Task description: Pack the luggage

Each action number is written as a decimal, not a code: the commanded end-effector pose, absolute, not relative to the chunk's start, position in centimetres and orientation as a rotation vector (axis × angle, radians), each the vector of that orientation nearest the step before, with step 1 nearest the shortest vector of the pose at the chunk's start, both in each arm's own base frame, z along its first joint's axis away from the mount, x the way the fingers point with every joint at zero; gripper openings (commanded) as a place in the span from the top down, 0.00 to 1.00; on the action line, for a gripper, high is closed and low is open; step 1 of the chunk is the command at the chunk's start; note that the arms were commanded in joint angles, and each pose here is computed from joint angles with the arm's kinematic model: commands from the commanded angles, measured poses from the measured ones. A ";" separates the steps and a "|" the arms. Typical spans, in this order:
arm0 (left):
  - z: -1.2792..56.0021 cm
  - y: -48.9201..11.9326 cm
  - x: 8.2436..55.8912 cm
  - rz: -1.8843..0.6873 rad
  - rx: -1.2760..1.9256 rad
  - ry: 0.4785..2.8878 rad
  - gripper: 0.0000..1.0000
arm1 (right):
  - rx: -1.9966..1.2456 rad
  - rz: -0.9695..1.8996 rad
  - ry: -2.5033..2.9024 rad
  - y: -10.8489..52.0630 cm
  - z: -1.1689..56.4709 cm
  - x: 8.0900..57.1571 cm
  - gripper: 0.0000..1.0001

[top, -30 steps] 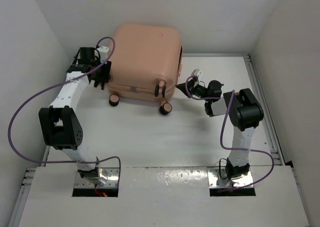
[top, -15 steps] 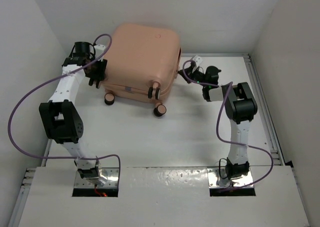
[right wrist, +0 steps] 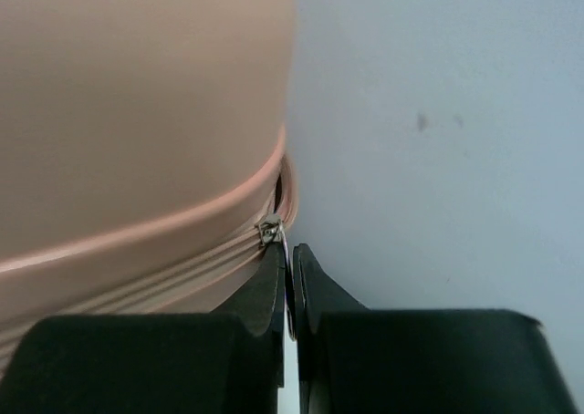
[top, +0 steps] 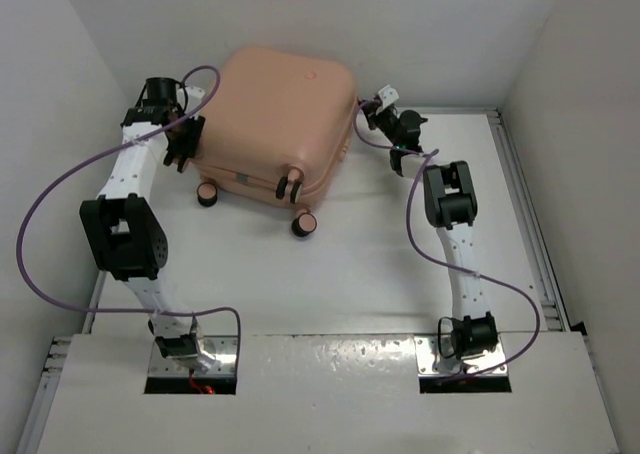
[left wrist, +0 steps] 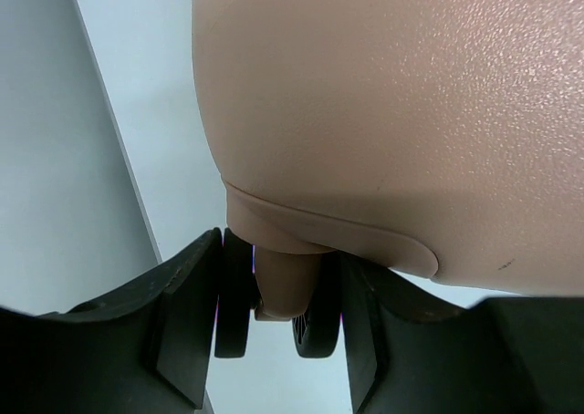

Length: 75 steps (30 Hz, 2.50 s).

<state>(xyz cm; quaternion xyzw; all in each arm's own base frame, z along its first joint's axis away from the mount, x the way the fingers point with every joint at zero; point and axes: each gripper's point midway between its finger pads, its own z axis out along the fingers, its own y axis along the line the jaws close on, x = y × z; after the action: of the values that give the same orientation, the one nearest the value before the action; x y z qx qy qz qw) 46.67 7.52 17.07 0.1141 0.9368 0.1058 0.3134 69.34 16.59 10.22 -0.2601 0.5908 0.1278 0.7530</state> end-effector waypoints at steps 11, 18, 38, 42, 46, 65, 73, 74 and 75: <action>21.5 11.0 59.8 0.459 0.109 1.963 0.70 | -0.325 -0.040 1.181 5.5 12.5 74.5 1.00; 31.5 7.0 59.0 0.294 0.043 1.806 0.19 | -0.335 -0.004 1.117 6.1 15.6 71.6 1.00; 35.6 -10.9 42.6 -0.488 0.405 1.898 0.01 | -0.417 0.044 1.082 9.2 16.8 66.4 1.00; 31.2 -13.3 39.0 -0.514 0.467 2.059 0.01 | -0.436 0.085 1.067 10.1 17.7 64.5 1.00; 29.0 -15.8 36.2 -0.556 0.514 2.143 0.01 | -0.463 0.115 1.050 11.1 18.1 62.7 1.00; 20.9 -18.4 34.5 -0.392 0.593 2.449 0.01 | -0.482 0.187 1.022 13.5 19.1 59.2 1.00; 19.3 -19.8 35.8 -0.338 0.644 2.467 0.27 | -0.485 0.180 1.021 13.6 19.1 59.1 1.00; 19.3 -20.2 35.6 -0.368 0.676 2.459 0.35 | -0.484 0.177 1.009 13.6 19.6 59.0 1.00; 18.8 -20.5 35.1 -0.374 0.716 2.463 0.50 | -0.485 0.175 1.015 13.3 19.4 58.9 1.00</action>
<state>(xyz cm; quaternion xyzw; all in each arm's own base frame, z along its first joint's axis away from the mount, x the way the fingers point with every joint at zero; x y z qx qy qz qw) 33.65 -19.11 17.27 0.2338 0.9352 -0.1337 0.2301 60.55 13.51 9.77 -0.2292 0.6091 0.1050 0.7519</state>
